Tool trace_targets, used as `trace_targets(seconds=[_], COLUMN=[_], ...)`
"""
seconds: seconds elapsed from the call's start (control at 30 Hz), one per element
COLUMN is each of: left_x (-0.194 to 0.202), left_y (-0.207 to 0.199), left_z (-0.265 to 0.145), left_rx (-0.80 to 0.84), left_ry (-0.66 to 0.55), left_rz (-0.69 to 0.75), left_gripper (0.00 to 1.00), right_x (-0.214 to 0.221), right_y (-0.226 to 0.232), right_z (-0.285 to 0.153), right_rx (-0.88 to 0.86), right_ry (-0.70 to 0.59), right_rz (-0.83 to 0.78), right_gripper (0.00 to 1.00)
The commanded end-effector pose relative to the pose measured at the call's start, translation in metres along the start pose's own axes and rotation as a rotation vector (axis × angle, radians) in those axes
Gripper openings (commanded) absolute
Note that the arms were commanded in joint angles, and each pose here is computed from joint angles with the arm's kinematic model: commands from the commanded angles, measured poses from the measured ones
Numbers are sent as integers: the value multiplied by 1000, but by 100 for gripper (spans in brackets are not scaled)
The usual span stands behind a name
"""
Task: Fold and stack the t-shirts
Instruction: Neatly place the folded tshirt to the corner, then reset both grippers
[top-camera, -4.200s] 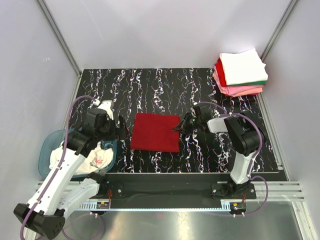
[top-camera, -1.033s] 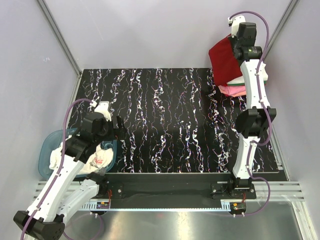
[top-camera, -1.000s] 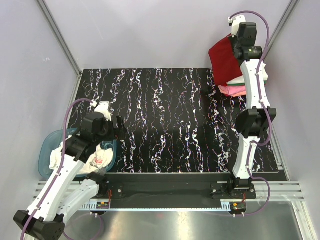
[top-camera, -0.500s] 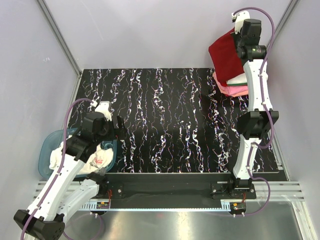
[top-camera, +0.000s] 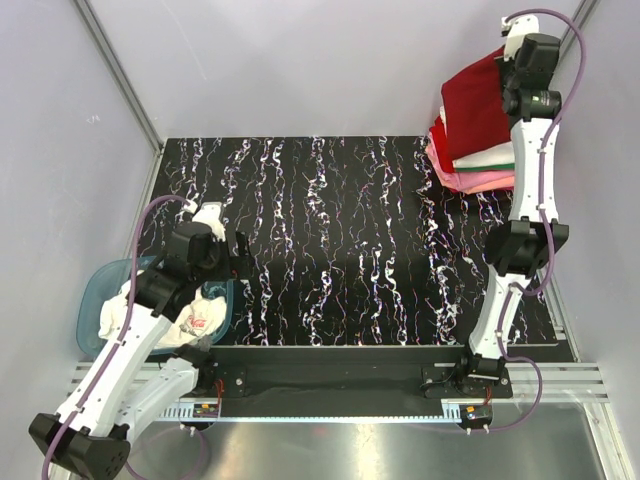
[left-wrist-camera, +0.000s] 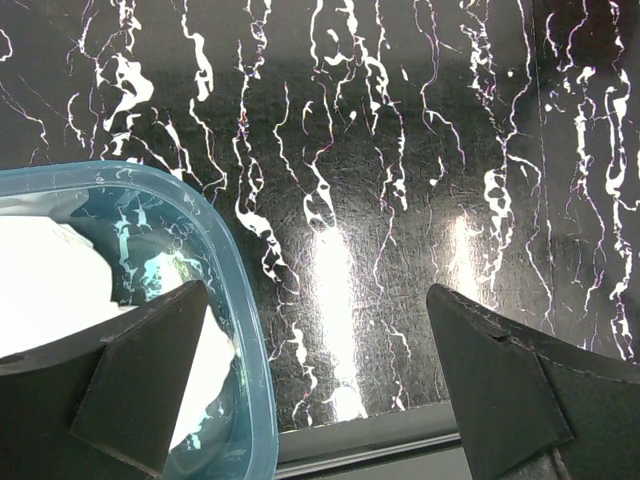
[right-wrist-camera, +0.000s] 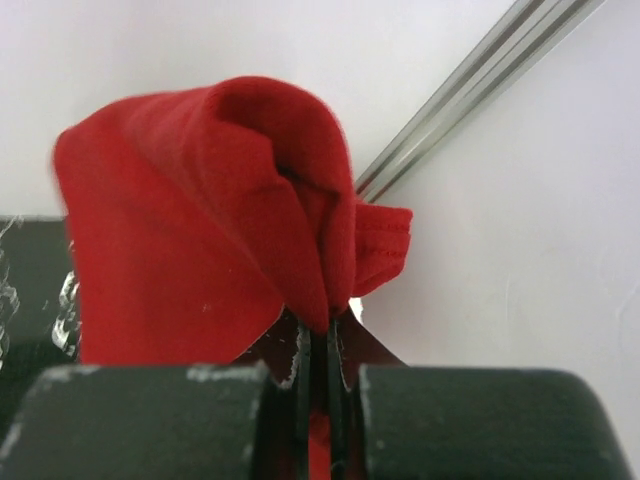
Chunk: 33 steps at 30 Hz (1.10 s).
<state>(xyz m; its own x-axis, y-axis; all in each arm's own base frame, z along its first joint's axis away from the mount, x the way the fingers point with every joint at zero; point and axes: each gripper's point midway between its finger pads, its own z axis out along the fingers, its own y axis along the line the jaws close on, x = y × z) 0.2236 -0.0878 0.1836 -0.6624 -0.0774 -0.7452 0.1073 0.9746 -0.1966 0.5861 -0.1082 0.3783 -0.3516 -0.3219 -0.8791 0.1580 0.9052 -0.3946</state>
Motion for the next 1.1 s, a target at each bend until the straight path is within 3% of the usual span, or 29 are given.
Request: trace_targets(seconds=[0.0,0.13,0.17,0.2,0.23,0.27,0.43,0.63,0.73,0.77,0.83,0.9,0.93,0.97,1.03,1.07], left_x=[-8,-6,-6,-5,-5,-5,-6,-7,-11,-12,-13,-15,-16,-18,-20,-21], left_y=[3,5,5,6,7,7,7,7,5,5,5,5,6,7,9,9], left_z=[3,6,7,7,8,8,7,4,-2,-4,-6,-9,-10,-13,-18,-20], left_rx=[-17,-29,-33,-37,-43,-44,-43,-42,-26,-22,-17,-17,-24,-26,-33,-34], left_ry=[-38,-25,-19,-17,-14,-14,-25,-32,-65,-78,-87,-99,-104,-118,-139,-151], left_rz=[0,0,0,-2,-5,-5,-5,-6,-6,-8,-7,-11,-15,-20,-25,-28], left_gripper=[99,99,99,99,99,99,99,99,99,99,99,99,99,99,99,99], right_x=[-15,26,53,64,75,98,119,43,-2,-32,-47,-83,-75,-95,-92,-87], right_y=[-24,-44,-46,-57,-65,-91,-141,-164,-157,-163,-145,-137,-112,-104,-54,-37], right_z=[30,94,116,125,132,141,129,70,29,-2,-20,-69,-69,-103,-136,-147], right_rx=[34,108,145,173,192,268,406,398,349,351,308,257,202,144,-36,-91], right_ry=[-129,-156,-130,-129,-127,-124,-94,-218,-283,-342,-354,-428,-382,-428,-378,-354], right_rz=[60,99,144,173,204,289,372,447,469,470,466,489,500,565,591,683], right_gripper=[0,1,14,34,59,99,100,100,100,100,100,100,100,100,100,100])
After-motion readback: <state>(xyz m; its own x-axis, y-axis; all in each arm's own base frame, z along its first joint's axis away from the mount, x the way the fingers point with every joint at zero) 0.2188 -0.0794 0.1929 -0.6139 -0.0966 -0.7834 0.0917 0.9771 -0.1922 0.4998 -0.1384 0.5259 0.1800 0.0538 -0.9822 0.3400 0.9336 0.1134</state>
